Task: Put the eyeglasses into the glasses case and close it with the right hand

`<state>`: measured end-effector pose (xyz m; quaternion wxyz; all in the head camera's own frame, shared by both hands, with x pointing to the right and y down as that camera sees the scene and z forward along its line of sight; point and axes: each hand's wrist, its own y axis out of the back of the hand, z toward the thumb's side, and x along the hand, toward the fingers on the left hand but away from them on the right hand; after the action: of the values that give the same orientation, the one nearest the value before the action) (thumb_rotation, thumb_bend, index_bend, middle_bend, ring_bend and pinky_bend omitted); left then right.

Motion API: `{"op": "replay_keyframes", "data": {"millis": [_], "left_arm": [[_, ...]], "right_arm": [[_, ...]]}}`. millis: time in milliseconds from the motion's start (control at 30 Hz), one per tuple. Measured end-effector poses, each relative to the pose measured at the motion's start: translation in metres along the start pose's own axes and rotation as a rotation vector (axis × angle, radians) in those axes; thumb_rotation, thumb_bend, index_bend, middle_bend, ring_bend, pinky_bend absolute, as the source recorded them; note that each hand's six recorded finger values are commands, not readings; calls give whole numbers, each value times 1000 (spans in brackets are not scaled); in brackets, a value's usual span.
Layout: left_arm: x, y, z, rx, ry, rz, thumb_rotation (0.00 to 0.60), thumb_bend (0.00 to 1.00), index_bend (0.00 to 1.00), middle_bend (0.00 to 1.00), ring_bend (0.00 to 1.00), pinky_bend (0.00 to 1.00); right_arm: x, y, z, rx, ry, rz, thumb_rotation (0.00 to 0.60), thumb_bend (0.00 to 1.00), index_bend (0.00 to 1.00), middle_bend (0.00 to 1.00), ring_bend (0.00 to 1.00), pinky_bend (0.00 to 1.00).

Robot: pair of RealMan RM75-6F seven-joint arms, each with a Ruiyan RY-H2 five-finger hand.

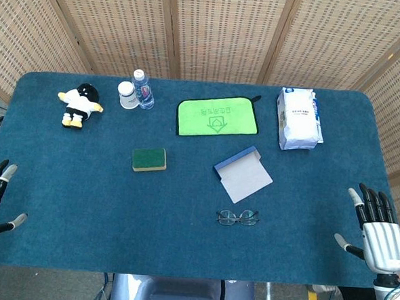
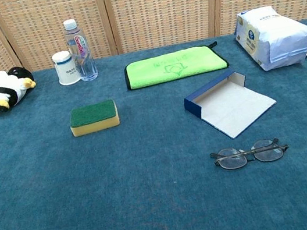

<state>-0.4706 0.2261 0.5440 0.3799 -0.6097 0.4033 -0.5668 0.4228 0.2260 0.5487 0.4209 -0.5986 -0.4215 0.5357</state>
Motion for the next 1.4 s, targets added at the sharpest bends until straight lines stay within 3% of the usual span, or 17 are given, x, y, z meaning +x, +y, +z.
{"op": "replay_keyframes", "data": {"millis": [333,533,633,767,900,1167,1400], "left_arm": [[0,-4,3,14,-7,-8,600,0,0,0,0,0],[1,-3,4,7,-6,3,600,0,0,0,0,0],[2,-1,5,5,-9,11,600,0,0,0,0,0],[3,-1,3,4,1,15,600,0,0,0,0,0],[6,-1,1,7,15,13,600,0,0,0,0,0],[10,-1,-3,8,41,15,600,0,0,0,0,0],[14,-4,-9,13,70,3,600,0,0,0,0,0]], "right_arm": [[0,-5,1,5,7,17,600,0,12,0,0,0],[-3,-17,21,28,94,66,600,1,17,0,0,0],[-10,-30,40,57,169,107,600,35,65,0,0,0],[-24,-50,71,63,278,183,600,194,208,0,0,0],[-43,-68,104,43,370,263,600,285,325,0,0,0],[-77,-106,177,35,531,387,600,370,416,0,0,0],[-88,-135,206,92,575,449,600,427,418,0,0,0]]}}
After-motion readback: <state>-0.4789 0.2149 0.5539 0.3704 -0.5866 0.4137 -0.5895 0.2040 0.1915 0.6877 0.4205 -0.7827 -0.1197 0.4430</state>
